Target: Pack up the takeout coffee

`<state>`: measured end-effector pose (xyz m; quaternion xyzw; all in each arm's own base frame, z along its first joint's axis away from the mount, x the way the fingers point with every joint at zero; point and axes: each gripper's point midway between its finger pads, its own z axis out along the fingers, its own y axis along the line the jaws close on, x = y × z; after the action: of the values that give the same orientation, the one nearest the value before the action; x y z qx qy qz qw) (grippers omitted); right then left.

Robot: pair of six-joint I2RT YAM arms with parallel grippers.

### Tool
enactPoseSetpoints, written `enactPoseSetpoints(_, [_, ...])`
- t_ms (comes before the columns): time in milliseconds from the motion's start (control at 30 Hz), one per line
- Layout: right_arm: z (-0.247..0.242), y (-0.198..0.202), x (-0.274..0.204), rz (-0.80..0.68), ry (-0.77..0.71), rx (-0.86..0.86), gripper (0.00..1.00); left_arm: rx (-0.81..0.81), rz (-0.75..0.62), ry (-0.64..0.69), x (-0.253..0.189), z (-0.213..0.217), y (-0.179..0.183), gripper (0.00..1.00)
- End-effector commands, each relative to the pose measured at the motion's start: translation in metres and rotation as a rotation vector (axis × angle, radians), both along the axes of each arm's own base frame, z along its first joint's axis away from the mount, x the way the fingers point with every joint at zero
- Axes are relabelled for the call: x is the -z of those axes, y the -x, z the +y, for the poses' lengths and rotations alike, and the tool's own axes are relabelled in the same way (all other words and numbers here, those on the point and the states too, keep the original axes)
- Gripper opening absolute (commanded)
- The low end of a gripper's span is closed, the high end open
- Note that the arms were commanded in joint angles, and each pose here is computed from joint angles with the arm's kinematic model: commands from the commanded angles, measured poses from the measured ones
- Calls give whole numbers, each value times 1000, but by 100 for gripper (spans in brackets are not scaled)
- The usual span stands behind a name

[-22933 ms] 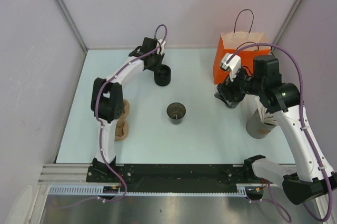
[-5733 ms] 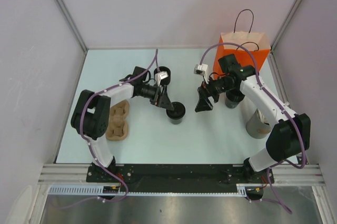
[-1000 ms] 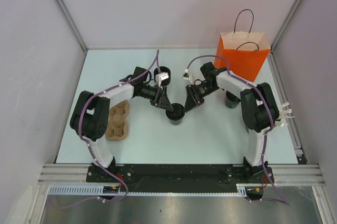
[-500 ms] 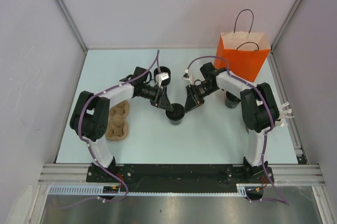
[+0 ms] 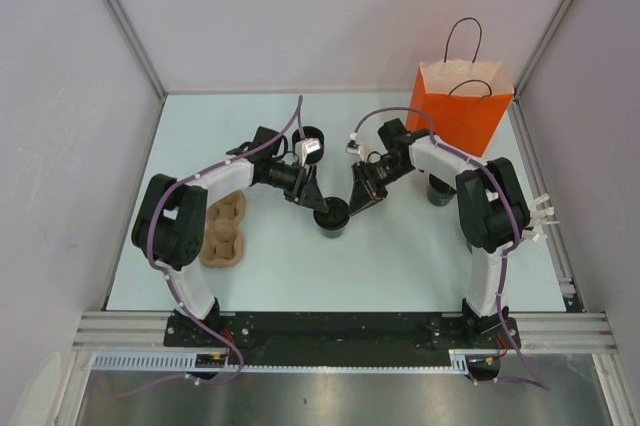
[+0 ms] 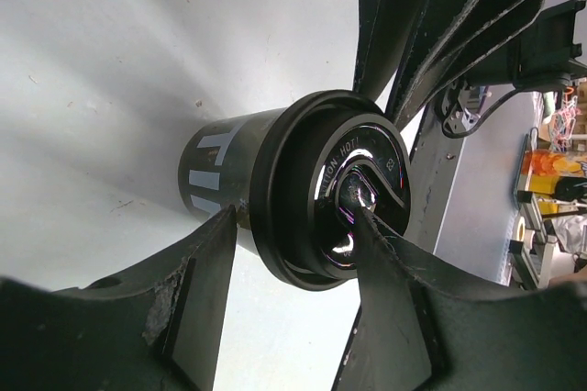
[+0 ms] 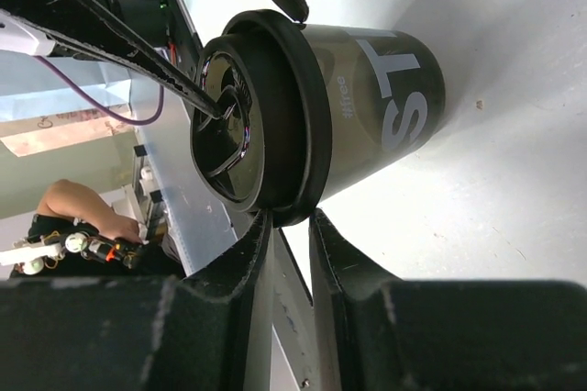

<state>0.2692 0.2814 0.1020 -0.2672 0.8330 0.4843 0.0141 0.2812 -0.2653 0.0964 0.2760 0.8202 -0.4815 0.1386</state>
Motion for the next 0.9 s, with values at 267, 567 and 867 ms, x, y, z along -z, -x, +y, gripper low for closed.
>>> enactPoseSetpoints(267, [-29, -20, 105, -152, 391, 11, 18, -40, -91, -257, 49, 31, -10, 56])
enactPoseSetpoints(567, [-23, -37, 65, -211, 281, 43, 27, -54, -91, -299, 59, 37, -10, 55])
enactPoseSetpoints(867, [-15, -45, 19, -270, 185, 13, 46, -58, -87, -304, 60, 38, -9, 54])
